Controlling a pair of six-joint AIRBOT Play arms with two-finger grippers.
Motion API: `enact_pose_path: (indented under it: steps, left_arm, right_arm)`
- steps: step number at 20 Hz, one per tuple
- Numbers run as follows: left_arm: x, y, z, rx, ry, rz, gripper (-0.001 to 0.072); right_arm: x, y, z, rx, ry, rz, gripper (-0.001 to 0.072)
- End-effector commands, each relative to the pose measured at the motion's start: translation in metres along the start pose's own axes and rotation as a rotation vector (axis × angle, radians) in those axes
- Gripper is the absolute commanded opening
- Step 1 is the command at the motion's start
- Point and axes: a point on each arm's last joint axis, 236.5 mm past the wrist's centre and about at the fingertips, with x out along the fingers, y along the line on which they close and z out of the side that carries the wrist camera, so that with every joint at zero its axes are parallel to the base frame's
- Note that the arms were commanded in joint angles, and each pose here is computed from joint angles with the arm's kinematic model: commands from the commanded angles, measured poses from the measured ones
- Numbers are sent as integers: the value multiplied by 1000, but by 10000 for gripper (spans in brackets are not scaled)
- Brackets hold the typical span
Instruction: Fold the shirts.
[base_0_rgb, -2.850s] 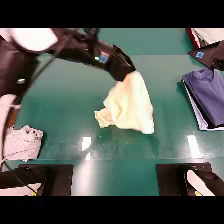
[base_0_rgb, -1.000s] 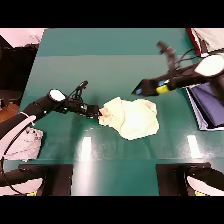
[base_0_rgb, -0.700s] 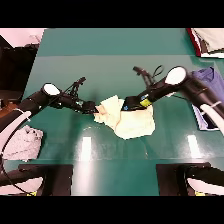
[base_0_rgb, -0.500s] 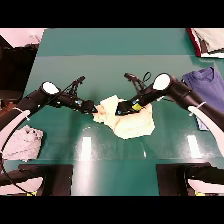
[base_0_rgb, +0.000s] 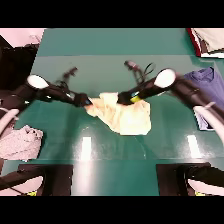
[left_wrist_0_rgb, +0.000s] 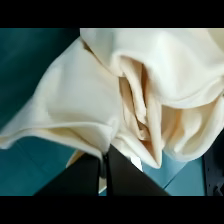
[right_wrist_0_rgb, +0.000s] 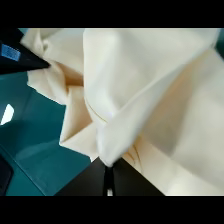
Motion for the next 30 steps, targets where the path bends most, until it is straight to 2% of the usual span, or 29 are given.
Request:
enact_pose_path:
  steps: [1, 3, 6, 15, 19, 23, 25, 27, 30]
  left_arm:
    - [-93, -27, 53, 100, -246, 31, 21]
    - [-154, -59, 73, 191, -394, 52, 22]
    - [-204, -109, 75, 316, -494, 46, 22]
    - [-316, -235, 66, 652, -679, 57, 22]
    - [-338, -263, 44, 723, -679, 66, 22]
    - [-312, -191, 48, 577, -539, 238, 22]
    - [-284, -138, 52, 460, -459, 304, 22]
    - [-239, -86, 51, 346, -373, 308, 22]
    - [-170, 8, 52, 172, -334, 361, 22]
  right_arm:
    - [-109, -14, 41, -32, -198, -124, 14]
    - [-184, -18, 59, -29, -350, -178, 14]
    - [-263, -12, 63, -33, -509, -227, 14]
    - [-405, 54, 51, -173, -836, -315, 14]
    - [-460, 81, 56, -237, -964, -365, 14]
    - [-454, 52, 85, -195, -933, -385, 13]
    - [-394, 8, 103, -113, -773, -346, 13]
    - [-321, -41, 112, -17, -592, -311, 13]
    - [-239, -106, 139, 86, -486, -290, 14]
